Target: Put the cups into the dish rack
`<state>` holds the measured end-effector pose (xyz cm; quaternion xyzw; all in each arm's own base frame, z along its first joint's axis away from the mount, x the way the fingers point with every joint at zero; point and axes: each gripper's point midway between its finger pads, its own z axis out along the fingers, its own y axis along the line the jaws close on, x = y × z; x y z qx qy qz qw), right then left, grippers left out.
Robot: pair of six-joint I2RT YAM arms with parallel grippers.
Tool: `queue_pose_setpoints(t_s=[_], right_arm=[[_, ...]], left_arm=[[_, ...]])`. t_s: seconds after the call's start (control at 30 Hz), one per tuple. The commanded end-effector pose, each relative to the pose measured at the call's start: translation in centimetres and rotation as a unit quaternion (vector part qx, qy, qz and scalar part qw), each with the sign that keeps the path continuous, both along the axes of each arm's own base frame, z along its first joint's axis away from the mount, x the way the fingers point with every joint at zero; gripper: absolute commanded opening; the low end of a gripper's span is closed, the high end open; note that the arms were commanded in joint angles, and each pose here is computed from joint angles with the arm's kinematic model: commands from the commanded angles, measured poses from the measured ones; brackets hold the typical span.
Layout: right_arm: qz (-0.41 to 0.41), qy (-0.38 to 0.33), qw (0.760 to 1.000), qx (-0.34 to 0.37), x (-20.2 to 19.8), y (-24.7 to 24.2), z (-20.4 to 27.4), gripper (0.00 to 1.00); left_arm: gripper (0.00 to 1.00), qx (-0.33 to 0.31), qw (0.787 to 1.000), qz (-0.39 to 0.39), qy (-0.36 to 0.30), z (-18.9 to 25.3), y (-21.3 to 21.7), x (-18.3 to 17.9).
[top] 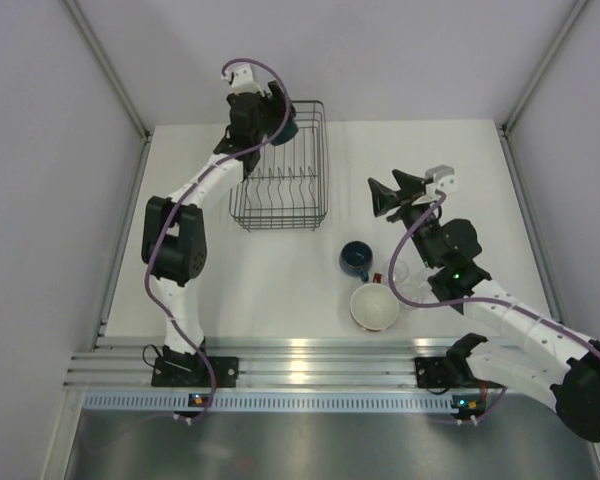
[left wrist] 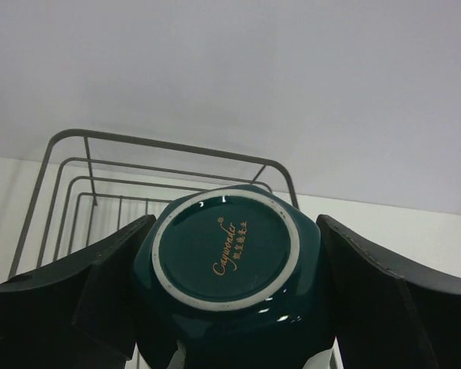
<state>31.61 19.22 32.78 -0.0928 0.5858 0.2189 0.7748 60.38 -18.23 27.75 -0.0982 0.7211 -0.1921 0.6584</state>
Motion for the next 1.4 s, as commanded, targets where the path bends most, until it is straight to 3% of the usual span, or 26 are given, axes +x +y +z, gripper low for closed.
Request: queue_pose_setpoints(t_s=[0.0, 0.6, 1.37], right_arm=[[-0.005, 0.008, 1.000, -0.001, -1.0, -0.6, -0.4, 0.59], [-0.028, 0.070, 0.997, -0.030, -2.1, -2.4, -5.3, 0.58], [-0.034, 0.095, 0.994, -0.035, -2.0, -2.6, -6.9, 0.59]], left_arm=[[0.00, 0.038, 0.994, 0.047, -0.094, 5.6, 1.1, 1.1], [0.00, 0.156, 0.973, 0.108, -0.131, 1.1, 2.1, 4.0], [0.00, 0.204, 0.963, 0.145, -0.095, -6.2, 5.9, 4.8]])
